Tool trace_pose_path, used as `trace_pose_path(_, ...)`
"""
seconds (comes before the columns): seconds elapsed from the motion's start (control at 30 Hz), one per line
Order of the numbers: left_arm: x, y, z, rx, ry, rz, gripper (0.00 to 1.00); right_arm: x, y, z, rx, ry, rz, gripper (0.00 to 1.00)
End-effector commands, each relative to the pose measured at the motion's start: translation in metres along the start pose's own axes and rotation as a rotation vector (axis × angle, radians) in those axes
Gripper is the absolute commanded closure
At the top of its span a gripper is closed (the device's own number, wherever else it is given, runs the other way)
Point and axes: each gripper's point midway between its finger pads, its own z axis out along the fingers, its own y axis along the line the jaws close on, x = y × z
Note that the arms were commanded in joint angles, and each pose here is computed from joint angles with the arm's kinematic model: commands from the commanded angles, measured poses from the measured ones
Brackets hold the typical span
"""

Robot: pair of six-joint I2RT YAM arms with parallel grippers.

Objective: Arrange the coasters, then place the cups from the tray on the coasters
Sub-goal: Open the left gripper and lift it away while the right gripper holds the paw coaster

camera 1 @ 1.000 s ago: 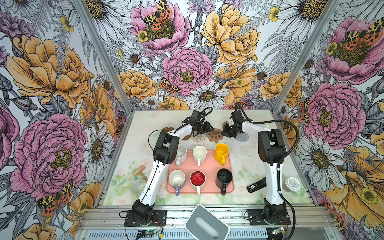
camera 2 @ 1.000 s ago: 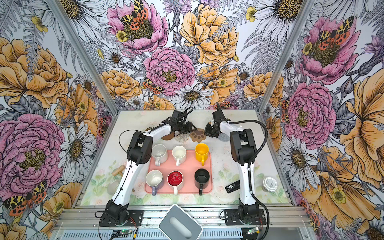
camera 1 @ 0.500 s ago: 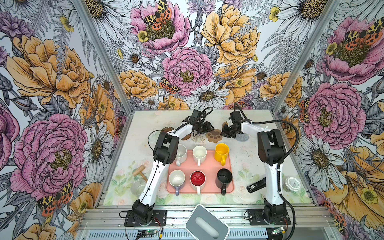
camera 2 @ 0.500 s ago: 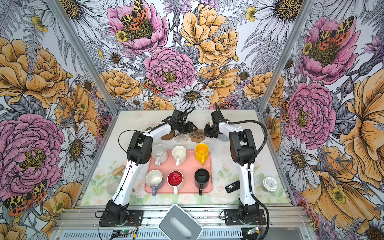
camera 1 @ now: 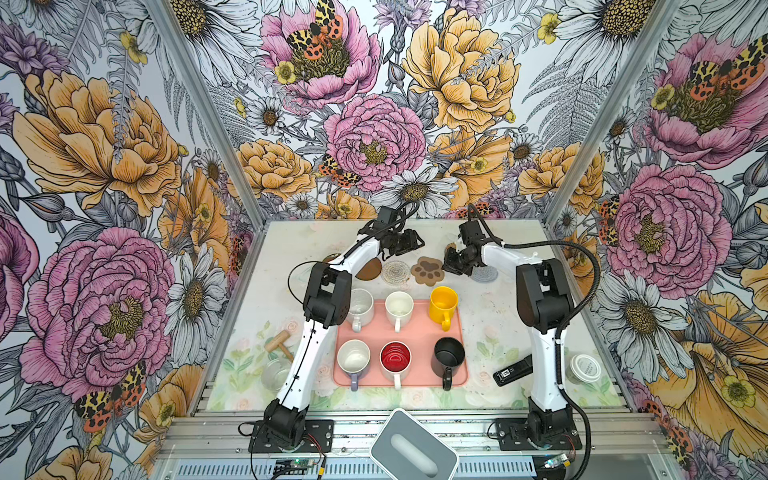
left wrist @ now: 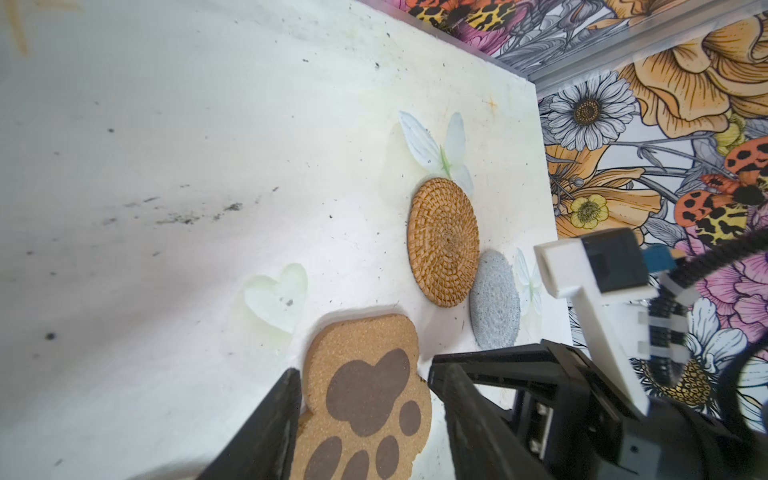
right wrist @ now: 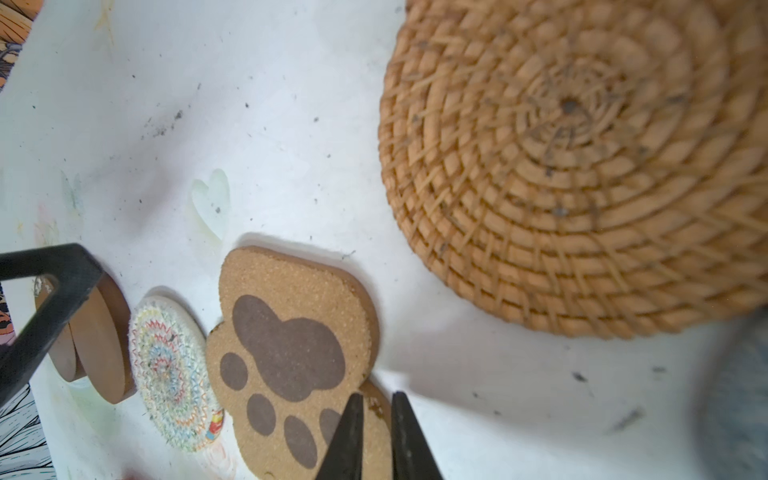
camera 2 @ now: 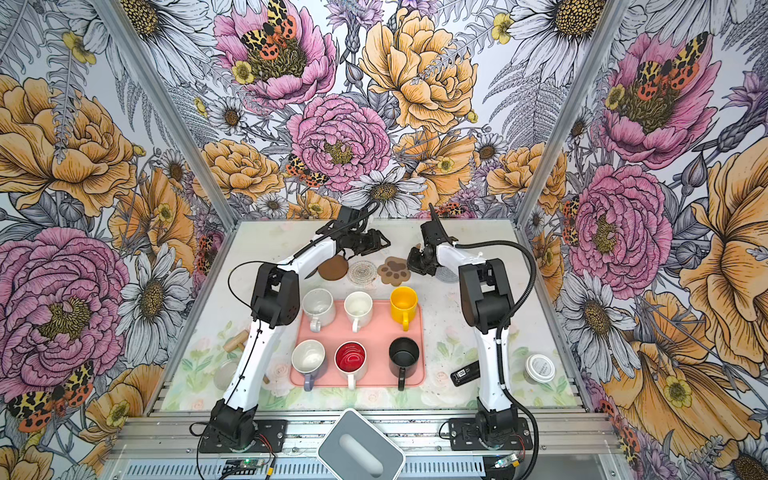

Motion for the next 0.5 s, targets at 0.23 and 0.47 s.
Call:
trace_pose_path(0.23,0.005,0.032,-0.071,-0.139,0.020,-0.018,0.57,-0.004,0.022,-0.046,-0.048,-0.056,-0.053,0.83)
trace_pose_path(0.47,0.043,0.052,-0.104,-0.230,0.103,-0.008,0.67,0.021,0.010,-0.034,-0.041,0.013,-0.054,0.83)
